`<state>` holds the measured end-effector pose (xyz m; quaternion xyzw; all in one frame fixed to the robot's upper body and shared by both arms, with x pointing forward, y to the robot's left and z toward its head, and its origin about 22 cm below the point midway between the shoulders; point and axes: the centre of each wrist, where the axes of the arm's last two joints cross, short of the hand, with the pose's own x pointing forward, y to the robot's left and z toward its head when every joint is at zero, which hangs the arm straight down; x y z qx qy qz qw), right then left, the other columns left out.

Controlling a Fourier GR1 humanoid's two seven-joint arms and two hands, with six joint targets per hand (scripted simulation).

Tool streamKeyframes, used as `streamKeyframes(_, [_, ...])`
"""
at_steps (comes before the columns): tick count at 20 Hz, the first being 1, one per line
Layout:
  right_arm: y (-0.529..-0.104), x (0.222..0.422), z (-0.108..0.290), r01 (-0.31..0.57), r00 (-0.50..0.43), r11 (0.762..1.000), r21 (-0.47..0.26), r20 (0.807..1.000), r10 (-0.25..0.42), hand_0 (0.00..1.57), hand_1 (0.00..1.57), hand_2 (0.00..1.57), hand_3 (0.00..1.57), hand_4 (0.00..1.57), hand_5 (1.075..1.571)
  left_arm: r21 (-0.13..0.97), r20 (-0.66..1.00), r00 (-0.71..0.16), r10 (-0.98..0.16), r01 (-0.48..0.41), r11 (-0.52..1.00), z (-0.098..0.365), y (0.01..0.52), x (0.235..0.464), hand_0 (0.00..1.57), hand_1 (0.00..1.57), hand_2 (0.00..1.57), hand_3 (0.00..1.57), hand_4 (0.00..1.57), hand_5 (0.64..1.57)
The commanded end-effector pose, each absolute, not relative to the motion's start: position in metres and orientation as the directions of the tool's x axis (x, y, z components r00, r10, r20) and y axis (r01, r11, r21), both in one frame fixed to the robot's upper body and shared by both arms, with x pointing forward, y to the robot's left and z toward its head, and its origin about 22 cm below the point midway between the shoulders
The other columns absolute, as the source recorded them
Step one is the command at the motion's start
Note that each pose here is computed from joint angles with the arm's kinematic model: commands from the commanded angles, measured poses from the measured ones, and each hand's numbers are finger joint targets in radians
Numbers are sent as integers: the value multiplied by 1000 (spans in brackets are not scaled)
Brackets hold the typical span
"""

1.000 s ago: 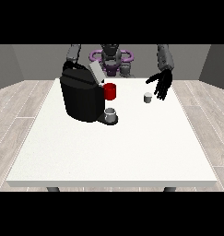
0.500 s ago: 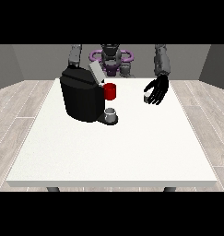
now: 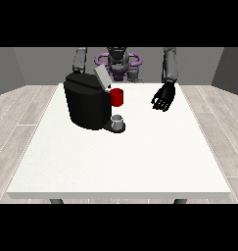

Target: Insert the coffee pod into the coffee machine and close the lid

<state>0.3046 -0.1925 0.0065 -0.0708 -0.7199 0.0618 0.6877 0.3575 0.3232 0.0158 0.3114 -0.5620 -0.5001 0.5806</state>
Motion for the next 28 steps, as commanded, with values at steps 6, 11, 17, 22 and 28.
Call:
streamKeyframes(6, [-216,293,-20,28,52,984,-174,984,172,0,0,0,0,0,1571,912,241,-114,-964,366,185,-3,339,352,760,760,978,856,400,1571])
streamKeyframes(11, [-207,298,-18,58,89,969,-241,968,236,0,0,0,0,0,1571,911,276,-163,-947,359,203,-4,315,363,1124,1124,1198,1089,394,1571])
streamKeyframes(17, [-212,296,-42,99,133,955,-278,955,265,0,0,0,0,0,1571,872,435,-231,-870,350,343,16,277,383,1433,1433,1423,1352,489,1571])
streamKeyframes(22, [-209,287,-38,56,196,957,-286,942,271,0,0,0,0,0,1571,828,460,-161,-873,434,355,23,298,385,1413,1413,1400,1314,515,1571])
streamKeyframes(28, [-224,293,-47,69,199,962,-264,948,246,0,0,0,0,0,1571,830,470,-266,-841,458,319,64,265,403,1424,1424,1404,1341,557,1571])
